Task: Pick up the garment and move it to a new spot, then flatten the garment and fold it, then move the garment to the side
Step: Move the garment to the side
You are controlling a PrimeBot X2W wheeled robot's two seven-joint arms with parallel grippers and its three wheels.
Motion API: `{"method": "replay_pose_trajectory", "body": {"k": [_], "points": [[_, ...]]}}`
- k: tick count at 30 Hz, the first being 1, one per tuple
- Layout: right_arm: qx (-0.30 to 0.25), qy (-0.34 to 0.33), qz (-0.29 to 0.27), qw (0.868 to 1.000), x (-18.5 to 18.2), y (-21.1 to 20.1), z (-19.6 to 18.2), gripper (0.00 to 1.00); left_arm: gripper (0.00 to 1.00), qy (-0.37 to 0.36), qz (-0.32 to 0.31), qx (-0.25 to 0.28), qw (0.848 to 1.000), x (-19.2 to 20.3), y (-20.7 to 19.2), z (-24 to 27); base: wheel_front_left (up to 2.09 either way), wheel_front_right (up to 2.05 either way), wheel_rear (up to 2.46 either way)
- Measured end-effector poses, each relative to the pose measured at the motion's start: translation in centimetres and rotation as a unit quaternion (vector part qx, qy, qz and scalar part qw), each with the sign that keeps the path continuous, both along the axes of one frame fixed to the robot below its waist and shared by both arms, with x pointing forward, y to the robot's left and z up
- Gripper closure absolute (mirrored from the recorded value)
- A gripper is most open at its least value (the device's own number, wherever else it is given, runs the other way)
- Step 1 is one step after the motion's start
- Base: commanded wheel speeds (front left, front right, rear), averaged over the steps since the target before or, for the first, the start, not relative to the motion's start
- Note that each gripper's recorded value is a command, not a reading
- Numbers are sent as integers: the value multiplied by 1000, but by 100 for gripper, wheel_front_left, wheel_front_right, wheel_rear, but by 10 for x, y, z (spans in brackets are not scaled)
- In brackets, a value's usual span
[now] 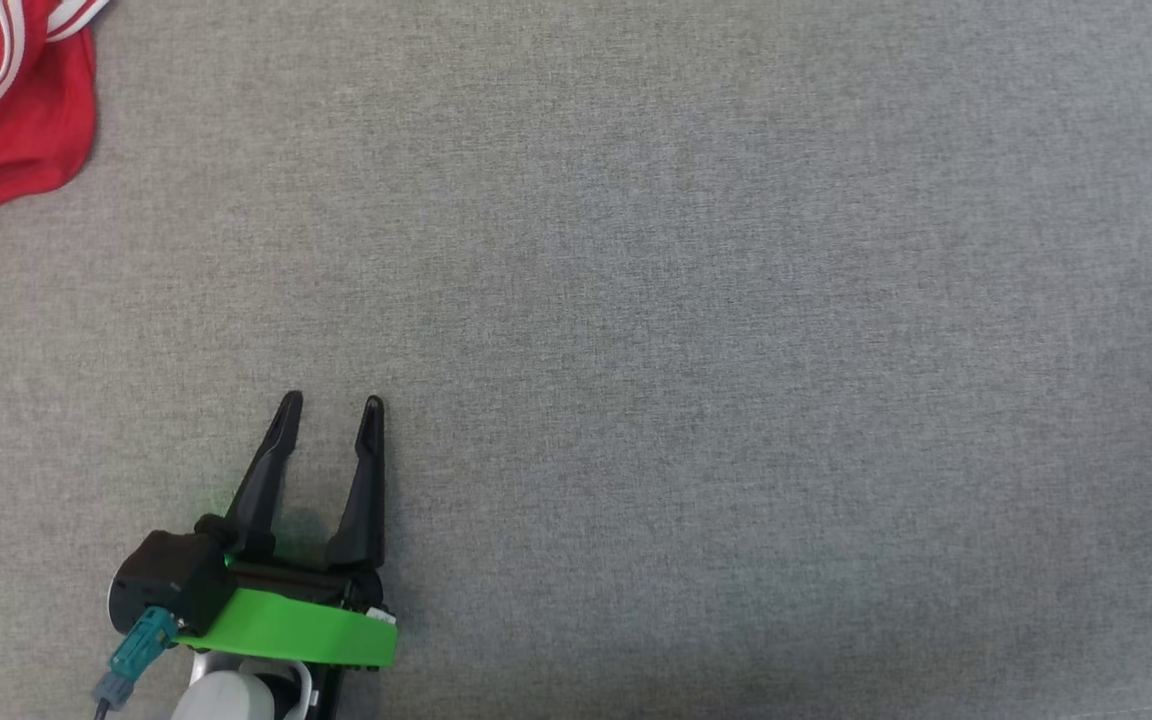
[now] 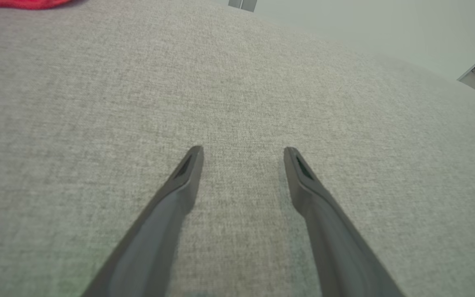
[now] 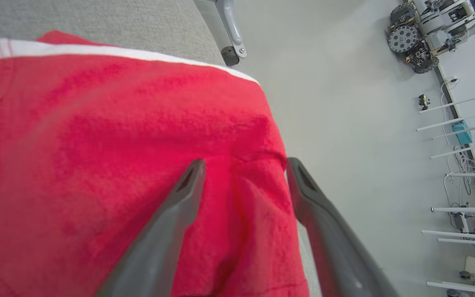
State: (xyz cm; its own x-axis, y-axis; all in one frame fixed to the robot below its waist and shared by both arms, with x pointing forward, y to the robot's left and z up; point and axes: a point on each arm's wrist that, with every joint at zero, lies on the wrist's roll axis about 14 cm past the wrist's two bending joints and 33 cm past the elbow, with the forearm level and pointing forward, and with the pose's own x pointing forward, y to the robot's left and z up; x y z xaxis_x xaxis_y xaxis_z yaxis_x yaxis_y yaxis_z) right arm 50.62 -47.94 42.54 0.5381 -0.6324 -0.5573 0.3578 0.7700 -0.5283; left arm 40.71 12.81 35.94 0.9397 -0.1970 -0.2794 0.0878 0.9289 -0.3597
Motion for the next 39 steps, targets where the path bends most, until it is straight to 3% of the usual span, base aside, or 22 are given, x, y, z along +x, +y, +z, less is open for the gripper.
{"method": "replay_pose_trajectory", "body": {"k": [10, 14, 16, 19, 25, 34, 39], "points": [[-13, -10, -19, 1000, -35, -15, 22, 0, 0, -2, -2, -1, 1000, -7, -1, 6, 0, 0, 0], [-19, -95, 33, 995, -21, 2, 49, 0, 0, -11, -1, -7, 1000, -11, -4, 16, 0, 0, 0], [-17, -153, 73, 985, -11, 22, 63, 0, 0, -15, 1, -11, 1000, -16, -5, 21, 0, 0, 0], [-13, -249, 136, 959, -9, 57, 86, 0, 0, -24, 9, -14, 1000, -26, -3, 33, 0, 0, 0], [25, -346, 230, 909, -57, 134, 86, 0, 0, -36, 36, -7, 999, -59, 14, 50, 0, 0, 0], [110, -418, 270, 860, -145, 226, 88, 0, 0, -100, 79, 5, 992, -87, 43, 91, 0, 0, 0], [142, -413, 298, 849, -174, 262, 82, 0, 0, -111, 97, 11, 989, -99, 55, 96, 0, 0, 0]]}}
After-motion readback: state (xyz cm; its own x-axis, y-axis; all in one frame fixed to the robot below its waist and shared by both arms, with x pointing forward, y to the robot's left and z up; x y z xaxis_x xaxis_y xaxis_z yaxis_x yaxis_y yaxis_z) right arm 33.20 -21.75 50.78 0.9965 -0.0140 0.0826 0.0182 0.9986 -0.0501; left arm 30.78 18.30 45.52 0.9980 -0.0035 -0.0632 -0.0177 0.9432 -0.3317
